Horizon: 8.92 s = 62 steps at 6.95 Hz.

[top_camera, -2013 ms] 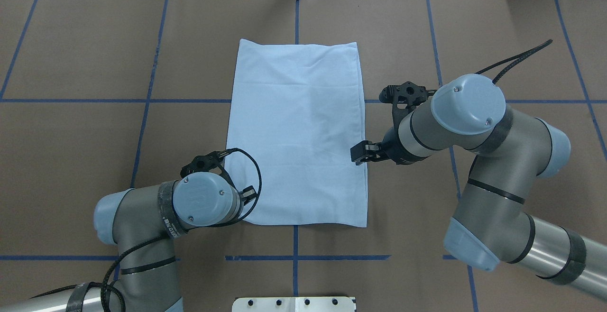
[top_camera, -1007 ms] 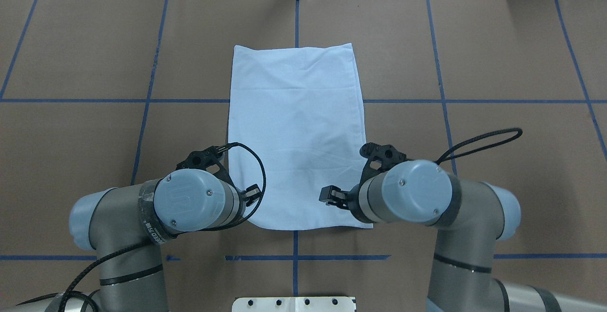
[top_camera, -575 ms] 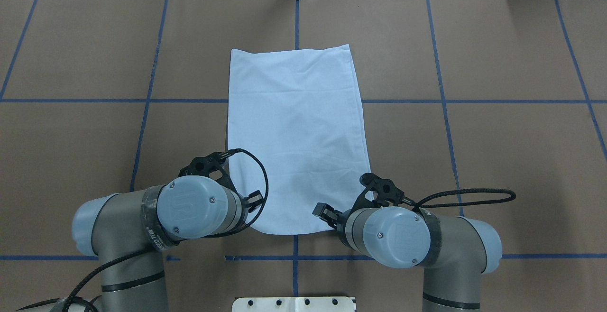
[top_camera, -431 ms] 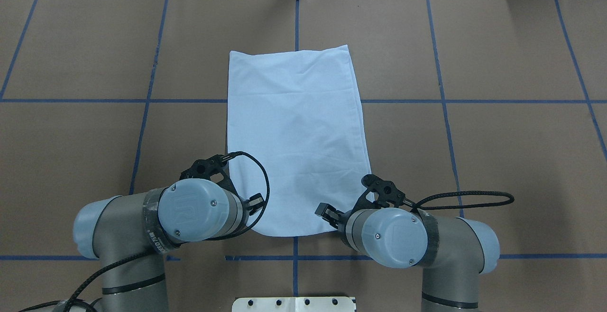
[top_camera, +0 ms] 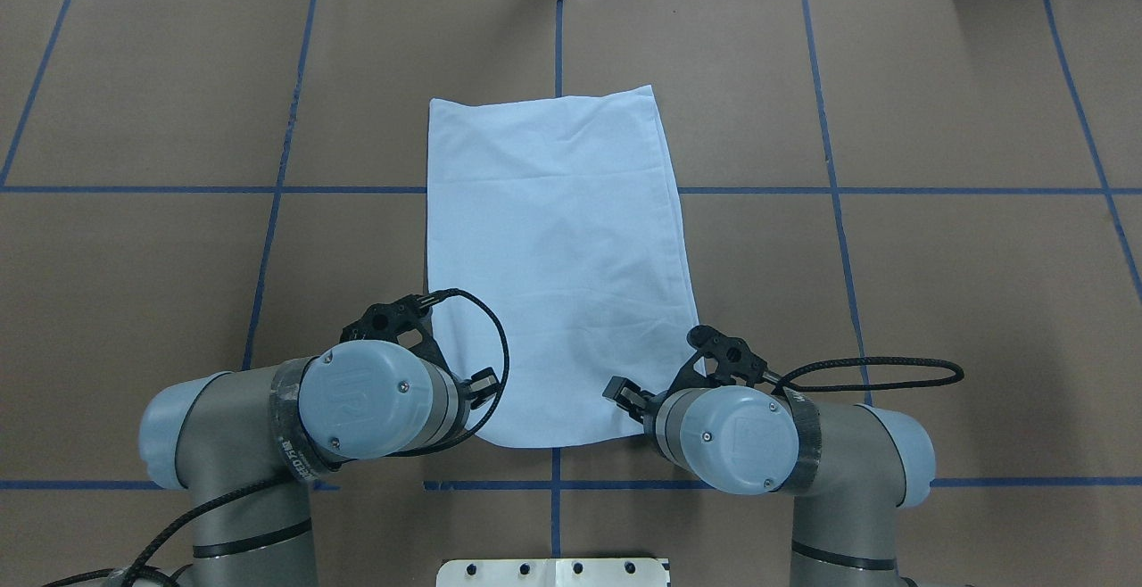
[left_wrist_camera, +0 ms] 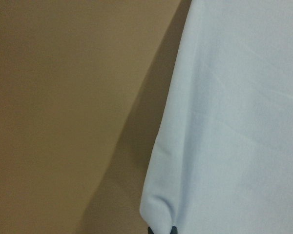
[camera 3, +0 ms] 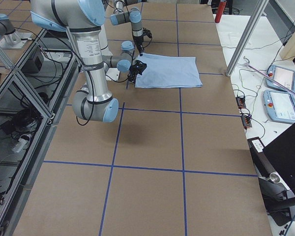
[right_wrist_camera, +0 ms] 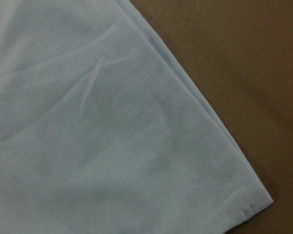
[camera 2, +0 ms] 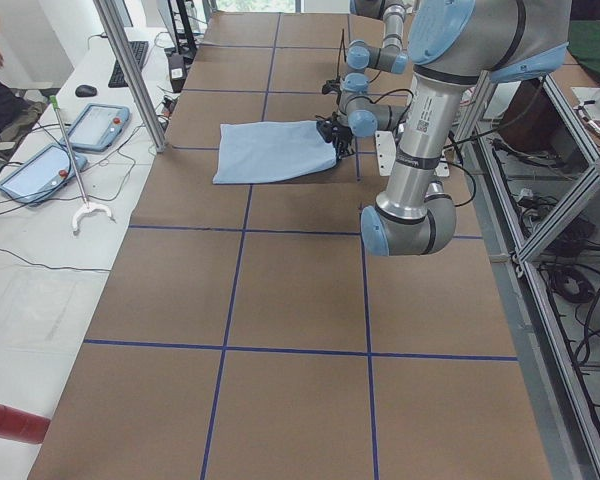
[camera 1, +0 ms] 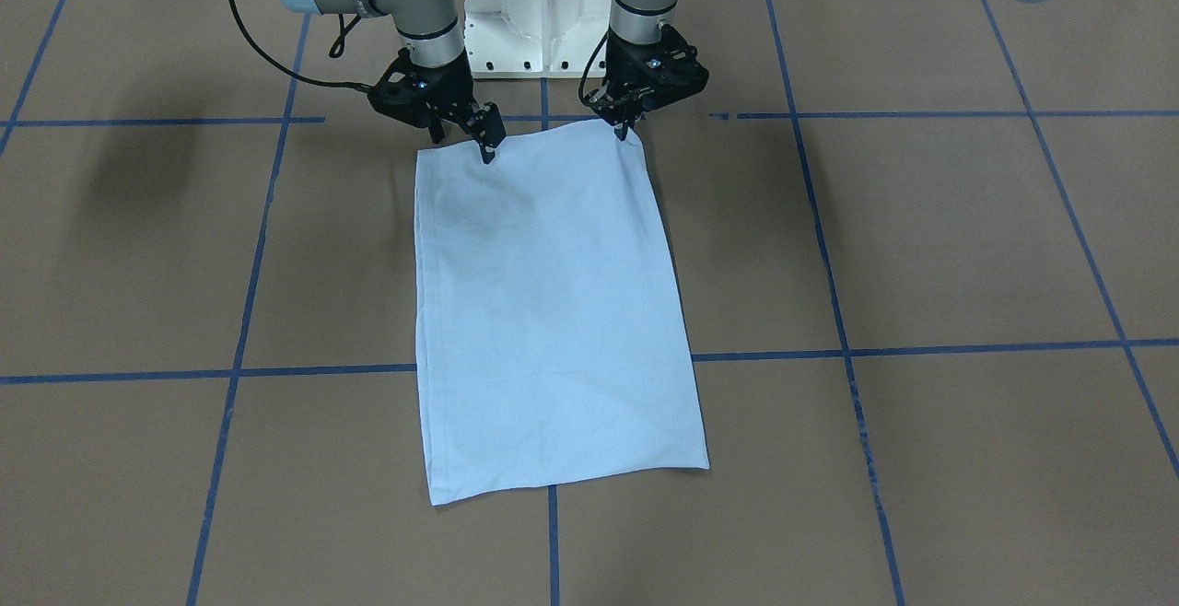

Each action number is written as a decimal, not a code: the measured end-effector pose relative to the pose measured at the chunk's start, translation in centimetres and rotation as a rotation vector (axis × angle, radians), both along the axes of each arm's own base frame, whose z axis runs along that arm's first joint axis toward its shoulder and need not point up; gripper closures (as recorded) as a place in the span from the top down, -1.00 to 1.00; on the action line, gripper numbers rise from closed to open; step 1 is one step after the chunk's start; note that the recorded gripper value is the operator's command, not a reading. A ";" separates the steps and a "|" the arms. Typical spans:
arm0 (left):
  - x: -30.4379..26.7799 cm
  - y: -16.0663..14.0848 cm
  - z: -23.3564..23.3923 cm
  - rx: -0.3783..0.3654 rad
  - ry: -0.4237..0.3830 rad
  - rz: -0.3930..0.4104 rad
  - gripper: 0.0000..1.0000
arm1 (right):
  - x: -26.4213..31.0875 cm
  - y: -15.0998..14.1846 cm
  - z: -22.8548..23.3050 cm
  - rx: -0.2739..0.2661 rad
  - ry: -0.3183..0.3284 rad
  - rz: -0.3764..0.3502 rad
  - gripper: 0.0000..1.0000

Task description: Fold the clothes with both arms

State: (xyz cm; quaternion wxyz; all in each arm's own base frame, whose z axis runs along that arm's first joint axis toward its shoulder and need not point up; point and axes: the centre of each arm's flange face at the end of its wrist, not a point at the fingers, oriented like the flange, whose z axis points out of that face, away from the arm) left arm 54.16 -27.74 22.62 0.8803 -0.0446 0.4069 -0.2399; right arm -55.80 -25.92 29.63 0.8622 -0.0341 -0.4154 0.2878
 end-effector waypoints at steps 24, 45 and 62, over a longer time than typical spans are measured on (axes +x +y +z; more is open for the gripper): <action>-6.6 2.4 -4.2 0.009 0.007 0.018 -1.00 | 5.5 -1.0 -8.5 0.063 -0.183 -0.010 -1.00; -47.2 -35.5 17.0 0.595 -0.317 0.287 1.00 | 40.1 -37.7 11.8 0.490 0.113 -0.520 1.00; -58.6 -19.8 41.4 0.469 -0.082 0.466 1.00 | 63.0 -21.5 37.8 0.348 0.063 -0.651 1.00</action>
